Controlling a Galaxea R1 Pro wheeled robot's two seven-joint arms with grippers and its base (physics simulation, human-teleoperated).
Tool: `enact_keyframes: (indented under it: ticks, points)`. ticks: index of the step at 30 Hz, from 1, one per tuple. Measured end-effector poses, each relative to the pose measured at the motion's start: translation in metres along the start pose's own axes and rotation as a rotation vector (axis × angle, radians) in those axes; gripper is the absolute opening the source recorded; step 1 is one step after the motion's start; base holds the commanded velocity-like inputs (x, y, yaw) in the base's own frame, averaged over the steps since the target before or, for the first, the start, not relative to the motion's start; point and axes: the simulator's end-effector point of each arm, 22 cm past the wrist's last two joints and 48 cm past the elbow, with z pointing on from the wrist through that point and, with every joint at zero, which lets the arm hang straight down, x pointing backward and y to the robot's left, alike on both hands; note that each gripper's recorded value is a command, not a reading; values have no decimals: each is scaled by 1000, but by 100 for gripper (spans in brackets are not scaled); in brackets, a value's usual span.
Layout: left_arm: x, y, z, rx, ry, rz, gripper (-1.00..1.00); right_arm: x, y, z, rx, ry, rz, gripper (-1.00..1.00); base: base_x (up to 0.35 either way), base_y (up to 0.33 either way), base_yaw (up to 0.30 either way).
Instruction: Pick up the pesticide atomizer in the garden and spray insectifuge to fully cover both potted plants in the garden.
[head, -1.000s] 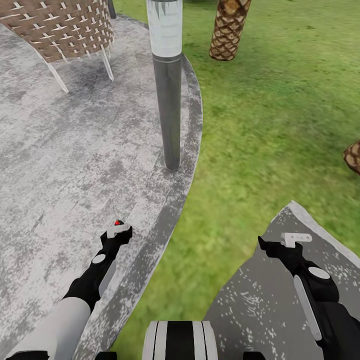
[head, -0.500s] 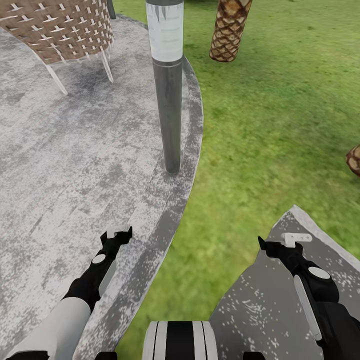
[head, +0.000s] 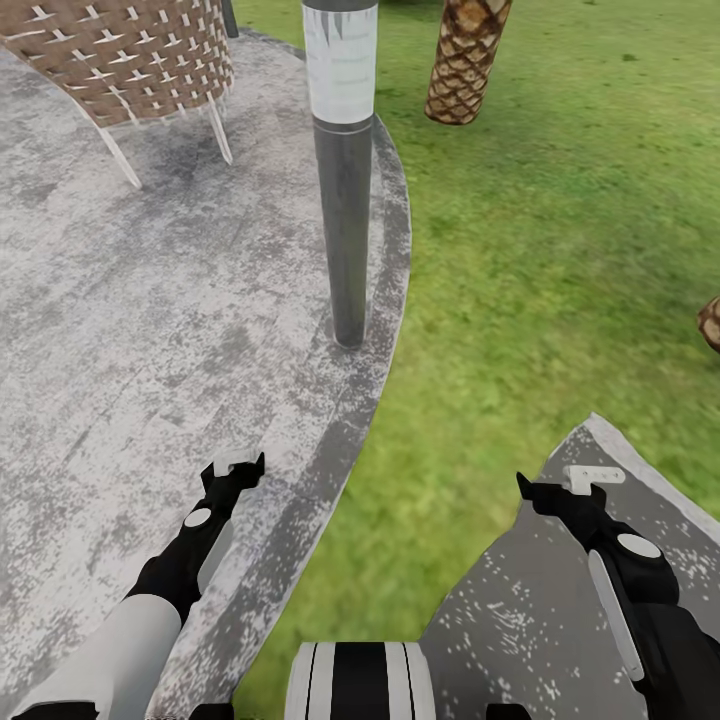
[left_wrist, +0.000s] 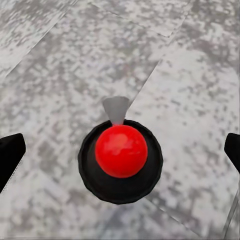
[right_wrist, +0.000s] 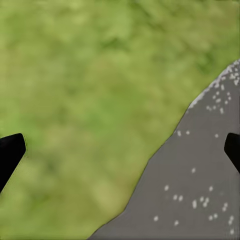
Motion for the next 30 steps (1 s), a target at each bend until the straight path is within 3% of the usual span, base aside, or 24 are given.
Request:
enact_keyframes:
  ticks: [30]
  points:
    - [4, 0, 1, 0, 6, 1, 100, 3, 0, 1, 1, 6, 1, 100, 0, 0, 10]
